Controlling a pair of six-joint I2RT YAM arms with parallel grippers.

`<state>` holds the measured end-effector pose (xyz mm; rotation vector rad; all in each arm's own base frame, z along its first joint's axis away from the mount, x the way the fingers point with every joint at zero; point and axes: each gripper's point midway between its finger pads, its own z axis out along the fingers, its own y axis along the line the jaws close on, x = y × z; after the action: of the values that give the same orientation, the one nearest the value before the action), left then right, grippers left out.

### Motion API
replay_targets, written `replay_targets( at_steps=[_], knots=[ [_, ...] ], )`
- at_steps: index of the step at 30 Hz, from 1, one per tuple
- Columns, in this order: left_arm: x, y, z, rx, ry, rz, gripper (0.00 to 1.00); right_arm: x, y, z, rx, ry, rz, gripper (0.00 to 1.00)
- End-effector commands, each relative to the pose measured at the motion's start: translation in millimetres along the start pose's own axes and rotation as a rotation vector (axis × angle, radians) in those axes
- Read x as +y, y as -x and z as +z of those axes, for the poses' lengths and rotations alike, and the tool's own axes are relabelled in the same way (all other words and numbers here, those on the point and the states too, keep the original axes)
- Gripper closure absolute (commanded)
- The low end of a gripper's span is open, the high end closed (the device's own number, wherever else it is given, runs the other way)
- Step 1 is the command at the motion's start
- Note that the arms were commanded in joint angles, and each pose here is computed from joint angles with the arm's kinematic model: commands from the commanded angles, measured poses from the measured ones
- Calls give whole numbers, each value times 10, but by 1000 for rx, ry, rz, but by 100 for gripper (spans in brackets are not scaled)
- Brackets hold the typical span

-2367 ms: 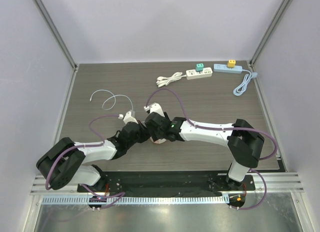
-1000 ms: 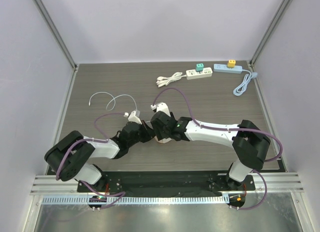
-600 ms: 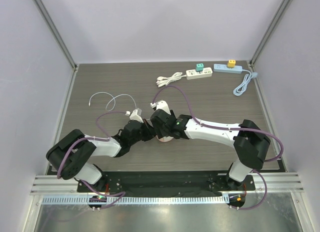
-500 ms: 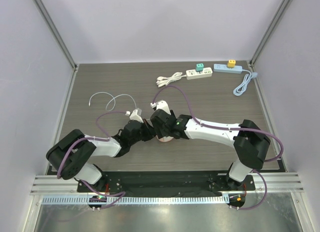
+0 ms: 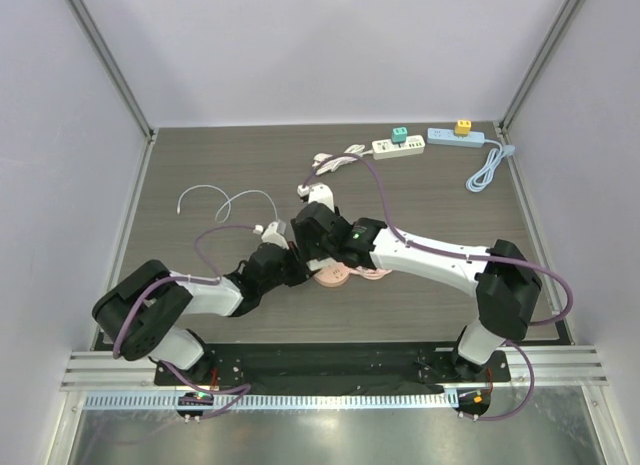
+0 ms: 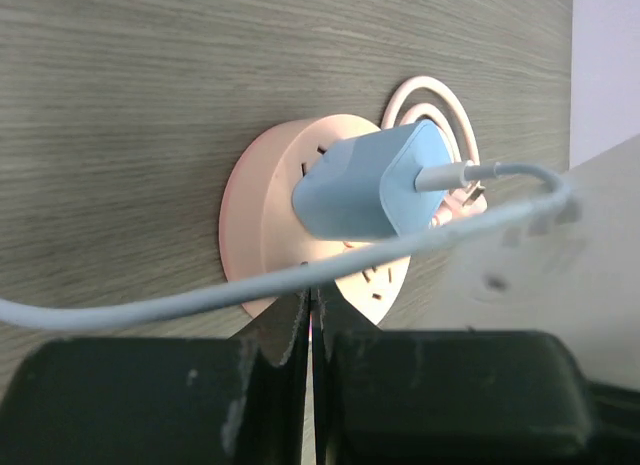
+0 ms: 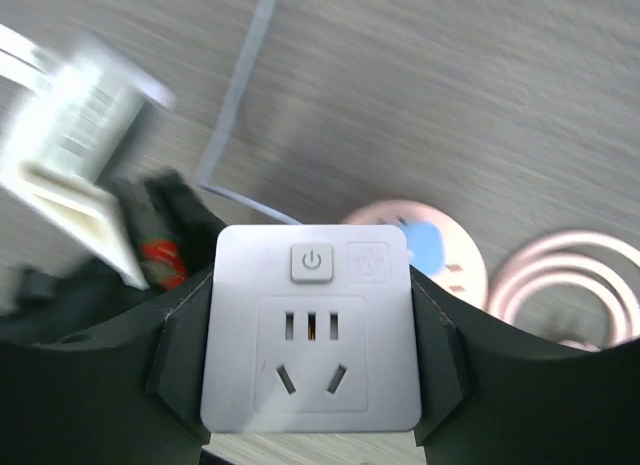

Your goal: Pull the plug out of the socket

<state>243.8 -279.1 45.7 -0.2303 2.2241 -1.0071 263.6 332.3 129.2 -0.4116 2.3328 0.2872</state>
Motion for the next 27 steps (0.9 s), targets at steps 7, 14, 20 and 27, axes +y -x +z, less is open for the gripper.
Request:
replay_targets(
  at_steps=[7, 14, 20, 27],
  knots=[
    [469, -582, -298, 191, 98, 67, 100, 278, 836, -384, -251, 139, 171, 99],
    [379, -513, -346, 147, 37, 77, 100, -72, 538, -692, -240, 107, 153, 99],
    [348, -488, -378, 129, 11, 83, 100, -497, 223, -902, -250, 53, 164, 99],
    [307, -473, -419, 111, -26, 89, 100, -1575, -63, -843, -247, -182, 381, 99]
  ],
)
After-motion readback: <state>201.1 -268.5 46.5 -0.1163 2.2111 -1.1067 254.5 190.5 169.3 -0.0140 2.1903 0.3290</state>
